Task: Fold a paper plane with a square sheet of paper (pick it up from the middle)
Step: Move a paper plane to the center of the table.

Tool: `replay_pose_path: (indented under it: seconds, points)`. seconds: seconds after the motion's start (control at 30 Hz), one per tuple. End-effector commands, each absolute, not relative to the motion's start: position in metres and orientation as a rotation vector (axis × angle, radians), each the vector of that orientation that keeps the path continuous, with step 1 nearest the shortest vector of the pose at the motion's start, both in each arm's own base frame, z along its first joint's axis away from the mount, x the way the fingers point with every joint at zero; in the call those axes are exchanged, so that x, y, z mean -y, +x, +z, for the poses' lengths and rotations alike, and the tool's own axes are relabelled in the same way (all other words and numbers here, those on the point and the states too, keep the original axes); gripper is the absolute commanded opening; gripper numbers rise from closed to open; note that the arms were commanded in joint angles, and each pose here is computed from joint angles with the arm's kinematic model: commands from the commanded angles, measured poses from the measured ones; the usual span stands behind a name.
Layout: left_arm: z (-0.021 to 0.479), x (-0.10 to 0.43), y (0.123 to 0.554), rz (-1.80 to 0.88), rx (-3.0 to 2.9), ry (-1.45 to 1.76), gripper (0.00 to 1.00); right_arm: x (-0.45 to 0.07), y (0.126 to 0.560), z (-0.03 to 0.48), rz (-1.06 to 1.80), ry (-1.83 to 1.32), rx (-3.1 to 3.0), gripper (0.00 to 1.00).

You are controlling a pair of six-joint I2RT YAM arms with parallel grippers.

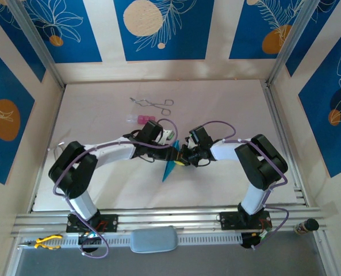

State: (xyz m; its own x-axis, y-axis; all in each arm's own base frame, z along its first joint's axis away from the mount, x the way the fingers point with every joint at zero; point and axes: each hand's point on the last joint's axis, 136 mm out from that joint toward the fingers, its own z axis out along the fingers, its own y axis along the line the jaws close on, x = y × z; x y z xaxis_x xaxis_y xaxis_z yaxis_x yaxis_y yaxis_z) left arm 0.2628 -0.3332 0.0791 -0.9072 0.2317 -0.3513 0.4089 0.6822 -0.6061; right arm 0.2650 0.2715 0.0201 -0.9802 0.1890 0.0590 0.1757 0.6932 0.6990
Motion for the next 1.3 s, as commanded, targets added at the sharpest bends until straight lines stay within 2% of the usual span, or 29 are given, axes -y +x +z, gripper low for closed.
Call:
replay_pose_path:
  seconds: [0.0, 0.33, 0.97, 1.27]
  points:
    - [0.080, 0.337, 0.265, -1.031, -2.652, 0.520, 0.39, -0.274, 0.264, 0.022, 1.208, 0.313, -2.895, 0.04]
    - [0.070, 0.327, 0.265, -0.949, -2.668, 0.516, 0.42, -0.274, 0.263, 0.021, 1.199, 0.315, -2.899, 0.04]
    - [0.095, 0.331, 0.268, -1.026, -2.526, 0.522, 0.42, -0.273, 0.263, 0.020, 1.198, 0.318, -2.901, 0.04]
    - [0.089, 0.334, 0.267, -1.038, -2.546, 0.531, 0.42, -0.274, 0.264, 0.021, 1.202, 0.316, -2.899, 0.04]
